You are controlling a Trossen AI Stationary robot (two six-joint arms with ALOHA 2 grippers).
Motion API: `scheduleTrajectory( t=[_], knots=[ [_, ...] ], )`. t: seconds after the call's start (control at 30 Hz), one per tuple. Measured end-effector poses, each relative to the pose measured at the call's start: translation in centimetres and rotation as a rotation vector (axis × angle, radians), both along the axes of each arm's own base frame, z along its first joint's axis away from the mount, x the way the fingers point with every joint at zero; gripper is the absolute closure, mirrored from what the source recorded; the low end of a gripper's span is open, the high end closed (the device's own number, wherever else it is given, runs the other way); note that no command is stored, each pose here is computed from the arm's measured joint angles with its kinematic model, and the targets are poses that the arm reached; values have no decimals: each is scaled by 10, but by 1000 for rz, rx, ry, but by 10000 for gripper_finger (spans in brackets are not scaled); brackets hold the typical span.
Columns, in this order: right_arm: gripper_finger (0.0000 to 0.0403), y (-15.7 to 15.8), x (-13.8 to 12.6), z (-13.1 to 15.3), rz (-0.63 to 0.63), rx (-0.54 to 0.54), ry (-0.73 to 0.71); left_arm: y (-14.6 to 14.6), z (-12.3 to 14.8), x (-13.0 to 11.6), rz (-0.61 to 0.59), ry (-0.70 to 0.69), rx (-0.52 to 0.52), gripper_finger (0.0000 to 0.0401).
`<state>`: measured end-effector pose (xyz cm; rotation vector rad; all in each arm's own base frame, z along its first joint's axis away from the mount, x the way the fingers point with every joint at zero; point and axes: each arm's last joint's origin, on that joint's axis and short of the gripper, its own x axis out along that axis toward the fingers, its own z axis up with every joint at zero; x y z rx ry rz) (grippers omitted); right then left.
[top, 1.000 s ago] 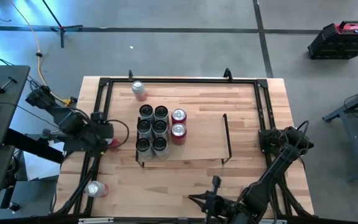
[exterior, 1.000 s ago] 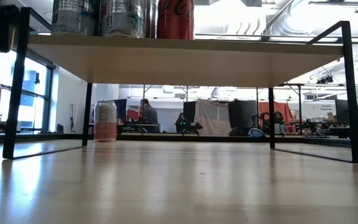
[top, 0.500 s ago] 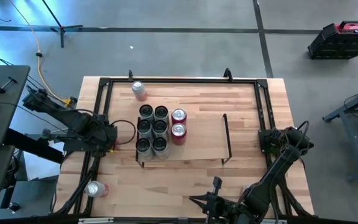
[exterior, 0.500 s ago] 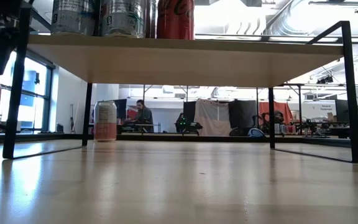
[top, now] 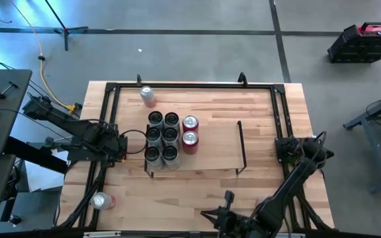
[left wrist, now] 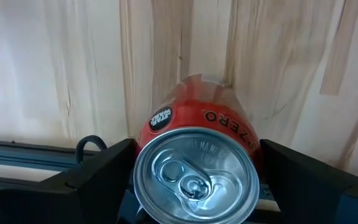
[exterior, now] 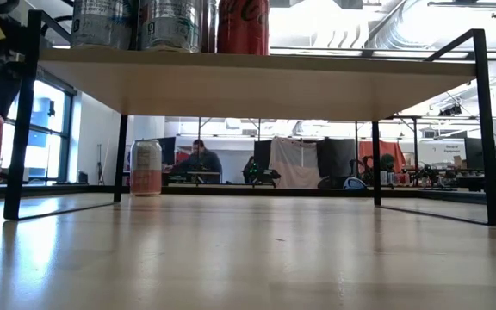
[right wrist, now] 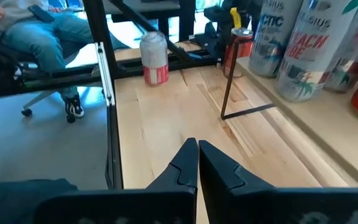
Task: Place canned beverage on shelf
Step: Put the red soda can aligned with the other red soda cans on the shelf
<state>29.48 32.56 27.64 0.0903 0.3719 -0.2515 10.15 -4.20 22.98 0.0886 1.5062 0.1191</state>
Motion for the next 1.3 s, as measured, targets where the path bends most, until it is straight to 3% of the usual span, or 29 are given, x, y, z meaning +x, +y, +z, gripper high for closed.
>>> scheduleTrajectory(
  t=[0.47,1.03,1.3],
  knots=[
    [403,3,2,-3,11,5,0,-1,-6,-1,-114,29,-15,98],
    [403,0,2,-1,-58,-45,-49,-23,35,-3,-185,-14,-180,111],
    [403,-2,2,0,-96,-64,-76,-40,37,-12,-224,-25,-220,112]
  ],
)
